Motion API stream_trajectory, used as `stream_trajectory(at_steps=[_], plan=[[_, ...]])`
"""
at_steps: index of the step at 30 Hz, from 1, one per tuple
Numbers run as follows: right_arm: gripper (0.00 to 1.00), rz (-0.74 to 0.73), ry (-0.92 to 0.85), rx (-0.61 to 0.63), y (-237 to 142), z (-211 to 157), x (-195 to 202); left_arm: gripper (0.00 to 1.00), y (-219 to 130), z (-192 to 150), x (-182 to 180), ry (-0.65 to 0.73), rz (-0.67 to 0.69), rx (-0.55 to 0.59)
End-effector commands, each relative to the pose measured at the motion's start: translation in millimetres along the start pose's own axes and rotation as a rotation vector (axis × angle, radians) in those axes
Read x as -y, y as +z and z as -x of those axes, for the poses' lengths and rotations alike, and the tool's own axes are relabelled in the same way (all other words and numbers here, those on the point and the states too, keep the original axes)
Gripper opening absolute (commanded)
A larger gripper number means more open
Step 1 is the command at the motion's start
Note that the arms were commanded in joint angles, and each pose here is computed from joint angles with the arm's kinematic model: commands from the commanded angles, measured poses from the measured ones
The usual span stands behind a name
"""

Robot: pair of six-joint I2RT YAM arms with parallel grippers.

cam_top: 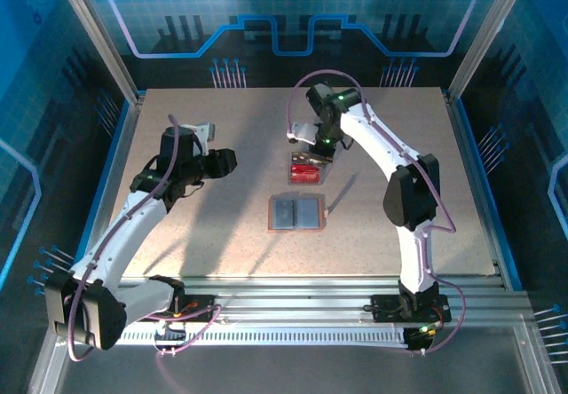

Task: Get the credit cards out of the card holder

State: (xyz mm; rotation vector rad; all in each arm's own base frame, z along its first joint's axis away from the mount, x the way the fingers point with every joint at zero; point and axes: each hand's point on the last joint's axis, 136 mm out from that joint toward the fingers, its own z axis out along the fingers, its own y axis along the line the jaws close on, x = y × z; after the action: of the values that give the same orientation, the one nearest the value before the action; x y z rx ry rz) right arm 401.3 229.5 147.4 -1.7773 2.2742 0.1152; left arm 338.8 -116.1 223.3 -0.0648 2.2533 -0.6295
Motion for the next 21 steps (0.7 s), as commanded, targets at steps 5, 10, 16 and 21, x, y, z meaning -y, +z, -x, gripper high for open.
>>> stream_trajectory(at_steps=[5,10,16,21], plan=[[0.00,0.023,-0.097,-0.075,6,3,7,0.47,2,1,7,0.033,-0.066,0.007],[0.00,0.018,-0.128,-0.081,10,10,15,0.46,3,2,2,0.006,-0.042,0.019],[0.00,0.014,-0.164,-0.084,21,17,18,0.46,7,0,-2,-0.023,-0.038,0.016],[0.00,0.014,-0.184,-0.093,32,19,20,0.44,7,1,-2,-0.040,-0.039,0.016]])
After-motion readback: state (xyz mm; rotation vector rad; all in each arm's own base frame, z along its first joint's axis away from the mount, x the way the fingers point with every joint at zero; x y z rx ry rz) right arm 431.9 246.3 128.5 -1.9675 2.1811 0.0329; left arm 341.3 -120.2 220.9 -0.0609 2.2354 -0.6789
